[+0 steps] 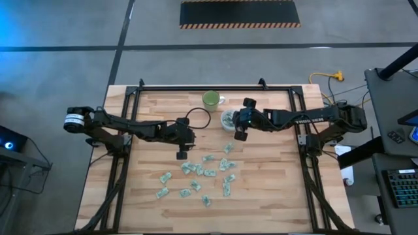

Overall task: Pick and place Stevia / Truvia into bins
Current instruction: Put the stevia packet into the transparent container

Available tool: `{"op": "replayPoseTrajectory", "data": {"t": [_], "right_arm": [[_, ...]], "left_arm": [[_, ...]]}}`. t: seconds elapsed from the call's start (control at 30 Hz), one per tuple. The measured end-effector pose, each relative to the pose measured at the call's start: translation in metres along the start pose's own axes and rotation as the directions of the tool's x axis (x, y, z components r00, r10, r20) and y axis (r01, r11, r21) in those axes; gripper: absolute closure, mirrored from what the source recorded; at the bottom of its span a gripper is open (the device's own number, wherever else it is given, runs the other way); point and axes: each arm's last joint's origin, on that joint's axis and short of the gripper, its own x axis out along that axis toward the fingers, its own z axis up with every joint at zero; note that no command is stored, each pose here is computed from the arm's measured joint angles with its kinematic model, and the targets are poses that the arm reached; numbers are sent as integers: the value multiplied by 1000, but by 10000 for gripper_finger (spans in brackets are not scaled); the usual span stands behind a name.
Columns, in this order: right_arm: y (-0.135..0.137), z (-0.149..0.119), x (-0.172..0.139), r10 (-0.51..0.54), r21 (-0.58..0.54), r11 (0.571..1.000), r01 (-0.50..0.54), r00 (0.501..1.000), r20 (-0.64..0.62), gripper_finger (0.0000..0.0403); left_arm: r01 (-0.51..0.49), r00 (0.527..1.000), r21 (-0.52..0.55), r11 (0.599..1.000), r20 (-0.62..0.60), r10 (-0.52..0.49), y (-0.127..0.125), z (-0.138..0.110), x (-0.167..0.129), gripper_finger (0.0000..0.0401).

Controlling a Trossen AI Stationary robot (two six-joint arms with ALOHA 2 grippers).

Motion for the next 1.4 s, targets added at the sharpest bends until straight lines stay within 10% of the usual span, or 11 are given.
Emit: {"op": "replayPoseTrajectory", "data": {"t": [0.3, 0.9, 1.4], "right_arm": [[3, 1, -4, 10, -40, 999, -9, 1000, 9, 276], [17, 3, -47, 85, -60, 995, -82, 996, 40, 307], [28, -4, -79, 154, -11, 988, -154, 988, 25, 335]], "left_arm": [[297, 946, 110, 948, 100, -308, -14, 6, 9, 244], [337, 941, 155, 929, -16, -338, -28, 7, 84, 247], [342, 939, 177, 923, -32, -341, -28, 6, 86, 352]]}}
